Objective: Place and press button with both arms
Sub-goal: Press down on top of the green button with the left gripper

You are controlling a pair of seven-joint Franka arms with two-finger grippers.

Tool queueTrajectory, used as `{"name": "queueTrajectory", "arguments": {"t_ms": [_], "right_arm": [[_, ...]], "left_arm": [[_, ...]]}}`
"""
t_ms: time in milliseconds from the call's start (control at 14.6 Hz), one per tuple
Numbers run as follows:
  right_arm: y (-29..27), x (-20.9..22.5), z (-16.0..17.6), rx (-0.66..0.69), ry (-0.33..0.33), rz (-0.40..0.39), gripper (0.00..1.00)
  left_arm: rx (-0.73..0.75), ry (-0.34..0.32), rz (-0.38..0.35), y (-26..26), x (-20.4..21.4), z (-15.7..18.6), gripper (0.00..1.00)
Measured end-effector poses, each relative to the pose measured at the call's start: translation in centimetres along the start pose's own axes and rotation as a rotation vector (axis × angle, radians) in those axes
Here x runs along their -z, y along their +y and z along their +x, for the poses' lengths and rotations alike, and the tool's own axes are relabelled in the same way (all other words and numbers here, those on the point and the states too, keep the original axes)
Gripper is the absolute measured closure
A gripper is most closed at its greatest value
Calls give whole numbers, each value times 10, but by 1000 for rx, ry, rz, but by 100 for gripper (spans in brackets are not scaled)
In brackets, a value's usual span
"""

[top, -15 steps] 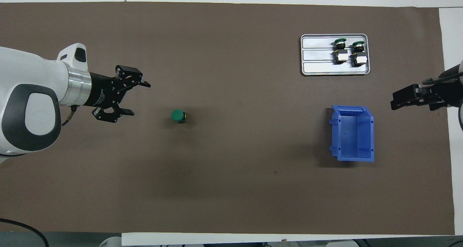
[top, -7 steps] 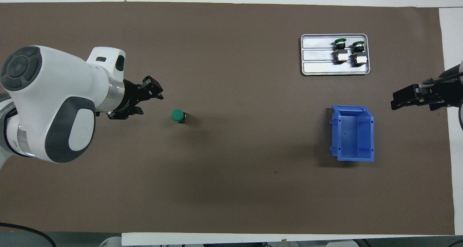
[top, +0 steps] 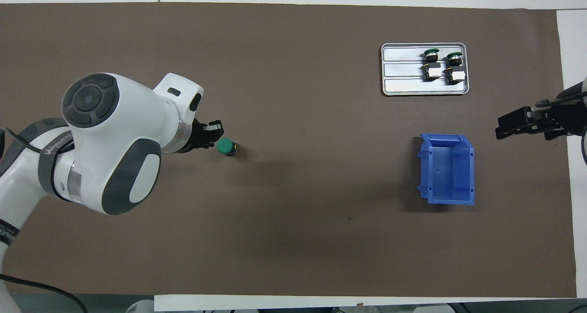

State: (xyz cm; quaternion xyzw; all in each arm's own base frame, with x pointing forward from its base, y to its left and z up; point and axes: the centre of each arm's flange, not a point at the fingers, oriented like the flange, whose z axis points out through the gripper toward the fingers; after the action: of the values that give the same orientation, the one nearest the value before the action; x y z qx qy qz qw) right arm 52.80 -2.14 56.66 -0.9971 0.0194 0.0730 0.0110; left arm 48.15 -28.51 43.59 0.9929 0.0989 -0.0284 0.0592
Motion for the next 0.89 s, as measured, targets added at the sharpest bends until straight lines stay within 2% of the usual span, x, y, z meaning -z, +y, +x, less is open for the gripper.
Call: {"name": "queueTrajectory", "arguments": {"t_ms": [549, 892], "right_arm": [[0, 0, 0, 0, 0, 0, 1], [0, 0, 0, 0, 0, 0, 1]], "left_arm": [[-19, 13, 0, 10, -41, 13, 99], [-33, -4, 15, 13, -56, 6, 99]]}}
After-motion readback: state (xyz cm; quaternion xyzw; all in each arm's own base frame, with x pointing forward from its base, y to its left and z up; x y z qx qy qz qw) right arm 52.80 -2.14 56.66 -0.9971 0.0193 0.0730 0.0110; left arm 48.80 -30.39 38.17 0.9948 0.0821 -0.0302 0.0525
